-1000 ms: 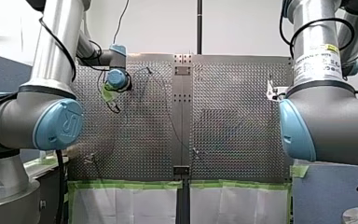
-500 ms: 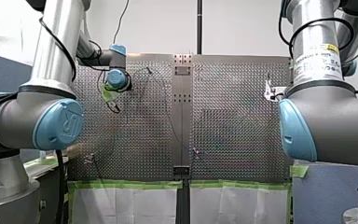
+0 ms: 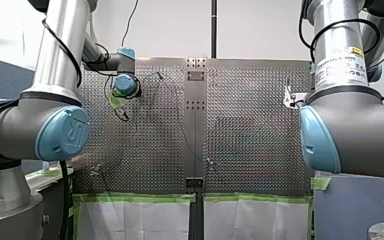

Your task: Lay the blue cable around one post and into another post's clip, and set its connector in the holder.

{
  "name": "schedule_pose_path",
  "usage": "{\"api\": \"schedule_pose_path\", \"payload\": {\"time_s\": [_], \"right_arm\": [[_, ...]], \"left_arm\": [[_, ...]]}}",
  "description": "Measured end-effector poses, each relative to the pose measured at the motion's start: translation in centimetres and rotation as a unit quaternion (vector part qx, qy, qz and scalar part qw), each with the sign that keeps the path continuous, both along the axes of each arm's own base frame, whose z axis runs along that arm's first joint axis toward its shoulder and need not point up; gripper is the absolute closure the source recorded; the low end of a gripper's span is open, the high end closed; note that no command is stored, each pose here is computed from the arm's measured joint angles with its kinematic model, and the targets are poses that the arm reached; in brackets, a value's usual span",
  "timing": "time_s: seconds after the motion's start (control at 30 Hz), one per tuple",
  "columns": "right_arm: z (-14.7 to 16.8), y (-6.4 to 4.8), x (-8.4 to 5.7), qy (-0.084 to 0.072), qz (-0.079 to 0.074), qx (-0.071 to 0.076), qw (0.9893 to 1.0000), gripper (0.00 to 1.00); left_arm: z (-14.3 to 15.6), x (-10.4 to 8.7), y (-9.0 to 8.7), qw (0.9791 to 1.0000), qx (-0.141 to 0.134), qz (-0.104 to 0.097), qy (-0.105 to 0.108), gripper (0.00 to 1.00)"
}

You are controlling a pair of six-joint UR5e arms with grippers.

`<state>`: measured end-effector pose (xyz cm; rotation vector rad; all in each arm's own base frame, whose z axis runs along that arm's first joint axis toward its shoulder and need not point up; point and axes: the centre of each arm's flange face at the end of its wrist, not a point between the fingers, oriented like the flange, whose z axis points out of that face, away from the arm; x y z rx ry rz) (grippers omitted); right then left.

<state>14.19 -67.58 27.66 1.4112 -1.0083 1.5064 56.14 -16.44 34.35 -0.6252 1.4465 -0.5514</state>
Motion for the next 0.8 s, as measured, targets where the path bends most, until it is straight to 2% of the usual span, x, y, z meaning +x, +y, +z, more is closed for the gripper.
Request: {"api": "schedule_pose_path", "payload": {"time_s": [0.8], "right_arm": [[0.08, -0.19, -0.07, -0.003, -0.003, -0.006, 1.0000, 1.00]], "left_arm": [[0.01, 0.01, 0.07, 1.0000, 0.000, 0.001, 0.000, 0.00]]}}
